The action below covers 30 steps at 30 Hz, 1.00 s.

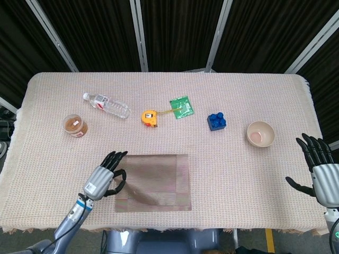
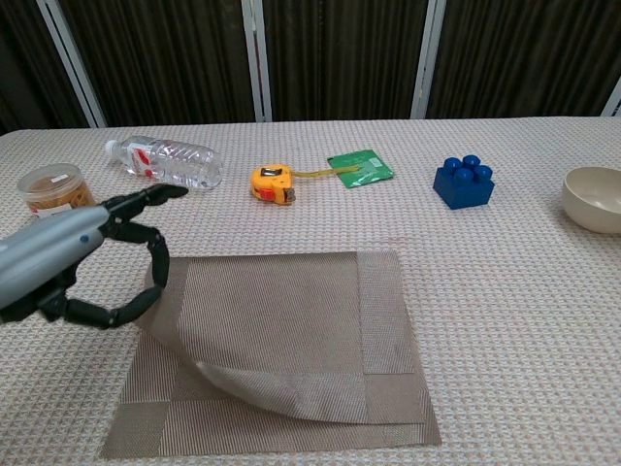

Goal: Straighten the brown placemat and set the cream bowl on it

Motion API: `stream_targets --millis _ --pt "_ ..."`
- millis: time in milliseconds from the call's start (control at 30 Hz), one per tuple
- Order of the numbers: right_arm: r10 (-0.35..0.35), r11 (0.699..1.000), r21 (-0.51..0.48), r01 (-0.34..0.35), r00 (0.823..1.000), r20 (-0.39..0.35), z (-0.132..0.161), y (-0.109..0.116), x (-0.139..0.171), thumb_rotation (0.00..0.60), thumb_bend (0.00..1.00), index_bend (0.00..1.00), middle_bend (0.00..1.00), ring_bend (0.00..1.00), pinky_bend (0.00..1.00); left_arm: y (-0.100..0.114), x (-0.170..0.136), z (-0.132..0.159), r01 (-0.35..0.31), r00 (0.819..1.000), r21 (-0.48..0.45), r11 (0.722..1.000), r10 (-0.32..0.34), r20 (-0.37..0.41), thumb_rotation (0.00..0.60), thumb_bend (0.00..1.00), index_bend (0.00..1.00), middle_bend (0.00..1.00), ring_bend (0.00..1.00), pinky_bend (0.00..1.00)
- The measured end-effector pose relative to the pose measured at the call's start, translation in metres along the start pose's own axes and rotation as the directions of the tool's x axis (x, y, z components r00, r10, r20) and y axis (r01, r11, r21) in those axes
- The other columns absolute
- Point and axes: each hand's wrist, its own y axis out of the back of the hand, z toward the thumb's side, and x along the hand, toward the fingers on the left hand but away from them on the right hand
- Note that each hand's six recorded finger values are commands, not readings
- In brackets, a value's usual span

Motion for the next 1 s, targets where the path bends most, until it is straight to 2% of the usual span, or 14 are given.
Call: stream_targets --millis 200,367,467,667,700,767,833,900,933,1000 --pt "0.002 1.000 0.017 -0.002 1.000 0.009 -0.003 -0.002 -0.002 0.600 0.04 0.00 0.00 0.00 0.00 0.039 0.047 -0.006 -0.026 0.998 -0.049 0.998 0.024 -0.054 0.600 0.59 0.69 0.00 0.00 0.00" --pt "0.013 0.999 0.029 -0.013 1.000 0.015 -0.005 -0.008 -0.004 0.600 0.04 0.00 0.00 0.00 0.00 0.063 0.078 -0.022 -0.039 0.992 -0.087 0.995 0.028 -0.126 0.600 0.61 0.70 0.00 0.00 0.00" --pt "0.015 0.999 0.045 -0.016 1.000 0.019 -0.007 -0.011 -0.006 0.600 0.04 0.00 0.00 0.00 0.00 0.072 0.097 -0.041 -0.036 0.981 -0.102 0.994 0.016 -0.195 0.600 0.62 0.70 0.00 0.00 0.00" --pt "0.027 0.997 0.066 -0.029 0.999 0.034 -0.011 -0.018 -0.010 0.600 0.04 0.00 0.00 0.00 0.00 0.090 0.118 -0.094 -0.051 0.942 -0.077 0.996 0.023 -0.336 0.600 0.64 0.69 0.00 0.00 0.00" --pt "0.029 0.997 0.069 -0.032 0.999 0.037 -0.011 -0.019 -0.010 0.600 0.04 0.00 0.00 0.00 0.00 0.093 0.119 -0.104 -0.054 0.933 -0.064 0.996 0.027 -0.358 0.600 0.64 0.65 0.00 0.00 0.00" --pt "0.037 0.996 0.075 -0.041 0.998 0.043 -0.013 -0.022 -0.012 0.600 0.04 0.00 0.00 0.00 0.00 0.096 0.119 -0.120 -0.055 0.921 -0.048 0.997 0.033 -0.388 0.600 0.63 0.49 0.00 0.00 0.00" --pt "0.044 0.996 0.079 -0.047 0.998 0.048 -0.014 -0.025 -0.013 0.600 0.04 0.00 0.00 0.00 0.00 0.098 0.117 -0.135 -0.057 0.909 -0.036 0.998 0.037 -0.414 0.600 0.63 0.26 0.00 0.00 0.00" --pt "0.052 0.995 0.082 -0.056 0.997 0.051 -0.015 -0.027 -0.013 0.600 0.04 0.00 0.00 0.00 0.00 0.098 0.113 -0.144 -0.051 0.904 -0.028 0.998 0.034 -0.426 0.600 0.60 0.08 0.00 0.00 0.00" --pt "0.055 0.995 0.082 -0.059 0.997 0.051 -0.016 -0.028 -0.014 0.600 0.04 0.00 0.00 0.00 0.00 0.097 0.112 -0.146 -0.047 0.905 -0.024 0.999 0.032 -0.425 0.600 0.58 0.02 0.00 0.00 0.00" --pt "0.058 0.995 0.081 -0.062 0.997 0.049 -0.015 -0.030 -0.014 0.600 0.04 0.00 0.00 0.00 0.00 0.097 0.109 -0.148 -0.041 0.908 -0.012 0.999 0.032 -0.417 0.600 0.55 0.00 0.00 0.00 0.00"
